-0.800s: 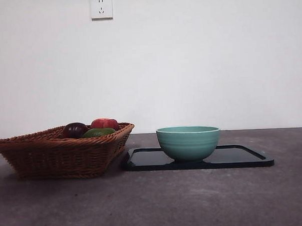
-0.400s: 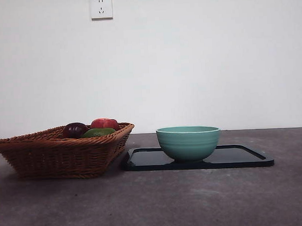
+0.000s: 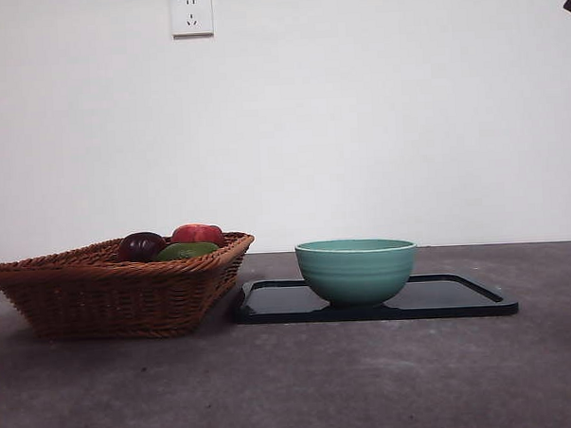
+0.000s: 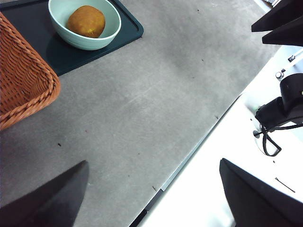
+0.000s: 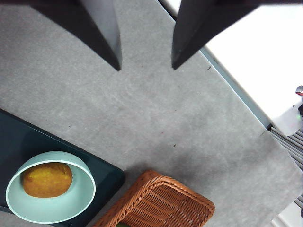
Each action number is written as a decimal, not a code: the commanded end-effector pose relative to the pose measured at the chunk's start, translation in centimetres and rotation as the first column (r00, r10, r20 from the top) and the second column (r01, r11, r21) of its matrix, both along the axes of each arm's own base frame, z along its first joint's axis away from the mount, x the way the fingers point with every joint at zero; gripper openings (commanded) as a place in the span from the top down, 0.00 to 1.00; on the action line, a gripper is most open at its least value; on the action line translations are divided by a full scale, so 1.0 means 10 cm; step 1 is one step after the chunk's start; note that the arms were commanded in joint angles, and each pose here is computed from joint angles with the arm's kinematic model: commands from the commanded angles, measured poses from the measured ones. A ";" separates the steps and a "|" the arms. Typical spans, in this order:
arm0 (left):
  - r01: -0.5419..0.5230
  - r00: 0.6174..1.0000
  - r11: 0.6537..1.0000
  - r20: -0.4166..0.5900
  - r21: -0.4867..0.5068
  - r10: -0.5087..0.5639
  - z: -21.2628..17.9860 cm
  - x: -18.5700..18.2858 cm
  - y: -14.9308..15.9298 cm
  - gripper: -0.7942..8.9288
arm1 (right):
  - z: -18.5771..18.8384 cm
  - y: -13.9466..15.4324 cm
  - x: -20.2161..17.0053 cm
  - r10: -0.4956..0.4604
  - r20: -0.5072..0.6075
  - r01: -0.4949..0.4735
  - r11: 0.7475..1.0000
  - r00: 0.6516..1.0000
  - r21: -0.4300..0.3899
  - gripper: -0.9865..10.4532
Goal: Pick up the wifruite, put it on the bowl, pick up the plate, put it on desk
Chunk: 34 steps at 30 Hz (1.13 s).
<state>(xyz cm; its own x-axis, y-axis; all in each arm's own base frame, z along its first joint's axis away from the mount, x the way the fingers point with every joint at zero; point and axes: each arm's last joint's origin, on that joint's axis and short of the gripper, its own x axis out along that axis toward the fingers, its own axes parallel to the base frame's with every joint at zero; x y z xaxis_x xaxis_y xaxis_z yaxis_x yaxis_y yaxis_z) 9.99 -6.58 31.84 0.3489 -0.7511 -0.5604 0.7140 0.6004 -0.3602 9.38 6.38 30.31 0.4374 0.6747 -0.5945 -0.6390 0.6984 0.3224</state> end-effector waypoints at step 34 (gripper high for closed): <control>0.077 0.989 0.976 0.104 0.205 -0.100 0.38 1.92 -1.23 0.47 | 0.04 0.01 0.00 0.000 0.002 0.000 1.000 1.000 0.018 0.77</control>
